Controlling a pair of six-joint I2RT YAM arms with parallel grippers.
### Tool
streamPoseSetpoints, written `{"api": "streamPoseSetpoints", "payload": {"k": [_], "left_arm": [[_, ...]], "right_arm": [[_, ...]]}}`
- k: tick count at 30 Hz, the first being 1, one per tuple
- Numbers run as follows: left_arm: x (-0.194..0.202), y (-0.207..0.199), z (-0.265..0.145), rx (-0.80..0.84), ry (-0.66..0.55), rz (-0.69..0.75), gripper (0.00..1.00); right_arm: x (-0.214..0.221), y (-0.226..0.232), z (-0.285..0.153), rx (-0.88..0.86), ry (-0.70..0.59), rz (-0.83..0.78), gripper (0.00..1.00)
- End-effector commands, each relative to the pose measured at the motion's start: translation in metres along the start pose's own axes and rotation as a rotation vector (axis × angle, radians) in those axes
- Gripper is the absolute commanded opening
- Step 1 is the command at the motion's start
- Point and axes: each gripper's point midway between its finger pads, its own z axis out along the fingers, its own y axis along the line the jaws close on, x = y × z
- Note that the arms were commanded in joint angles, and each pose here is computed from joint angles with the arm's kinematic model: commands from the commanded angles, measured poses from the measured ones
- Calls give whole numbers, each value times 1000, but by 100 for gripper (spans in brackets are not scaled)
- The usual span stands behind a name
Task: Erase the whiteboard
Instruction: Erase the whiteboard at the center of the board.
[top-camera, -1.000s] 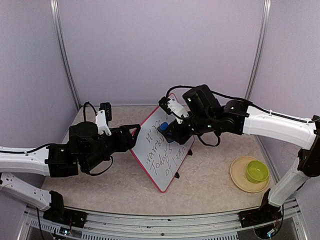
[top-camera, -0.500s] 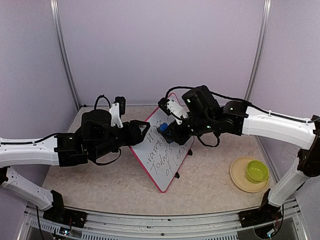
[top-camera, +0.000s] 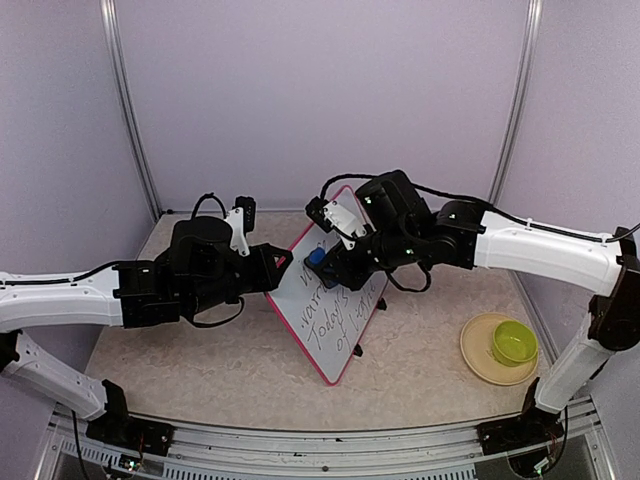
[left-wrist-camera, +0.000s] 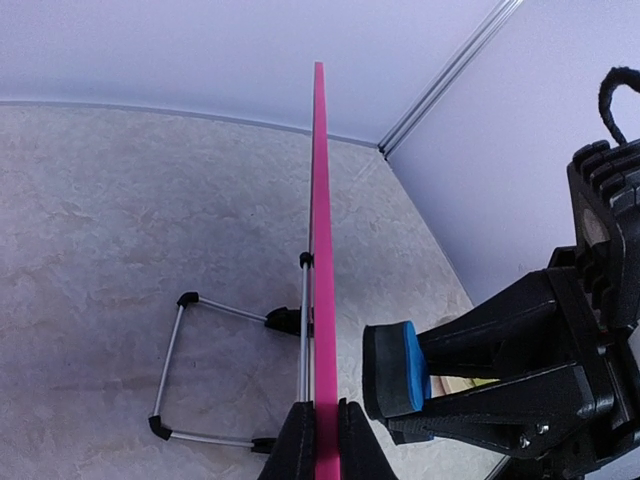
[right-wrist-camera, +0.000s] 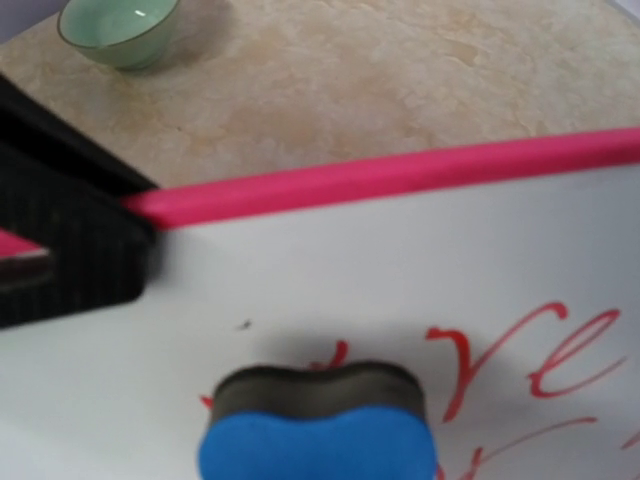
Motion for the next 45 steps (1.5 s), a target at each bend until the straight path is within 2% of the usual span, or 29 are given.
{"api": "streamPoseSetpoints", "payload": {"k": [1, 8, 23, 36, 45], "left_arm": [[3, -2, 0, -3, 29, -1, 8], [2, 1, -6, -14, 26, -5, 0], [9, -10, -24, -3, 13, -2, 0], [5, 5, -28, -38, -4, -2, 0], [3, 1, -22, -24, 1, -4, 0]], "right_arm": [[-11, 7, 0, -30, -29, -11, 0], [-7, 12, 2, -35, -15, -9, 0], [-6, 33, 22, -86, -12, -37, 0], [47, 49, 30, -195, 76, -28, 0], [13, 49, 23, -183, 21, -56, 0]]}}
